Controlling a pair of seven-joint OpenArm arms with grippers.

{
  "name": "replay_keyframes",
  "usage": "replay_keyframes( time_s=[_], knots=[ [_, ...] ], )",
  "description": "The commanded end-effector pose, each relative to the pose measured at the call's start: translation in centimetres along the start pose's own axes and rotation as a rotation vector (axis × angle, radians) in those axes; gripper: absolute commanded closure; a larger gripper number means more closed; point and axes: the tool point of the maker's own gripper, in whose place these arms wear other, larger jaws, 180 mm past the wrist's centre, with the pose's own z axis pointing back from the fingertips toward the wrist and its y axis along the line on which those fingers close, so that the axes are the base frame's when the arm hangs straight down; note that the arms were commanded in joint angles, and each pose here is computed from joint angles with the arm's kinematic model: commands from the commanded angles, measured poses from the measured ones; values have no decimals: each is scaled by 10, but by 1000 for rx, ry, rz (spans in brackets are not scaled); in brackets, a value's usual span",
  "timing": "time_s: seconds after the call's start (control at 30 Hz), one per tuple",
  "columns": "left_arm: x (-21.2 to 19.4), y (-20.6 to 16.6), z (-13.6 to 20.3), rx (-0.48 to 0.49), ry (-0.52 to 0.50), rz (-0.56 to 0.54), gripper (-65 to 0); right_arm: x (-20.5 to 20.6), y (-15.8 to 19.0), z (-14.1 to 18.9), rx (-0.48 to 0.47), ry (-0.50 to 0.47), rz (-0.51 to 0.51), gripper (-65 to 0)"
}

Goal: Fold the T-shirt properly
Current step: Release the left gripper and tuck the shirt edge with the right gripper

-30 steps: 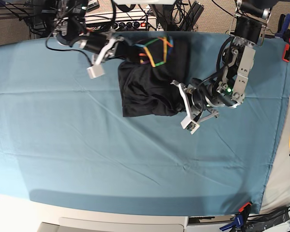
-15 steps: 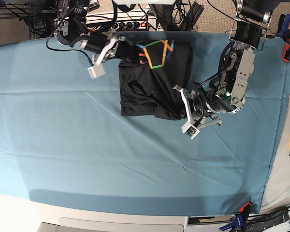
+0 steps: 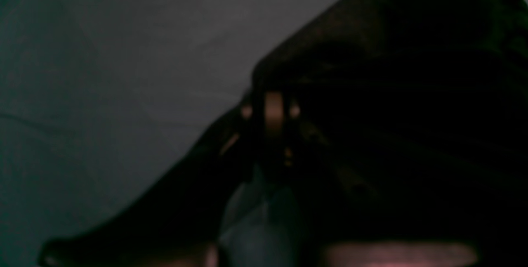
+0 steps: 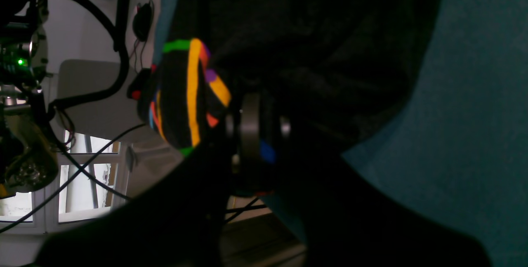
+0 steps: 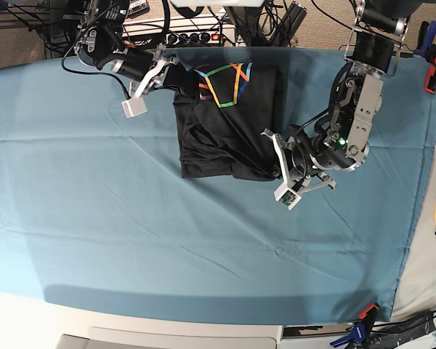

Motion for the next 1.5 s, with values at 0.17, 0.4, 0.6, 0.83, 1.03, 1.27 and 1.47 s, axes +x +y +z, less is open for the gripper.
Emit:
replay_keyframes(
  time_s=[0.17, 0.4, 0.6, 0.83, 1.03, 1.27, 1.47],
  knots=[
    [18, 13, 6, 50, -46, -40, -207, 10, 5, 2, 14, -38, 22, -169],
    [14, 26, 7, 122, -25, -33, -264, 42, 0, 17, -38, -134, 83, -169],
    [13, 26, 7, 122, -20, -33, -264, 80, -15, 48, -196, -233, 190, -169],
    [14, 26, 7, 122, -22, -34, -195, 81, 17, 27, -61, -227, 217, 0],
    [26, 44, 21, 169, -70, -6, -55, 73, 44, -6, 25, -161, 260, 0],
    [27, 73, 37, 214, -100, 78, -25, 73, 46, -10, 30, -161, 266, 0],
    [23, 77, 40, 207, -89, 69, -180, 76, 47, -9, 33, -175, 266, 0]
  ],
)
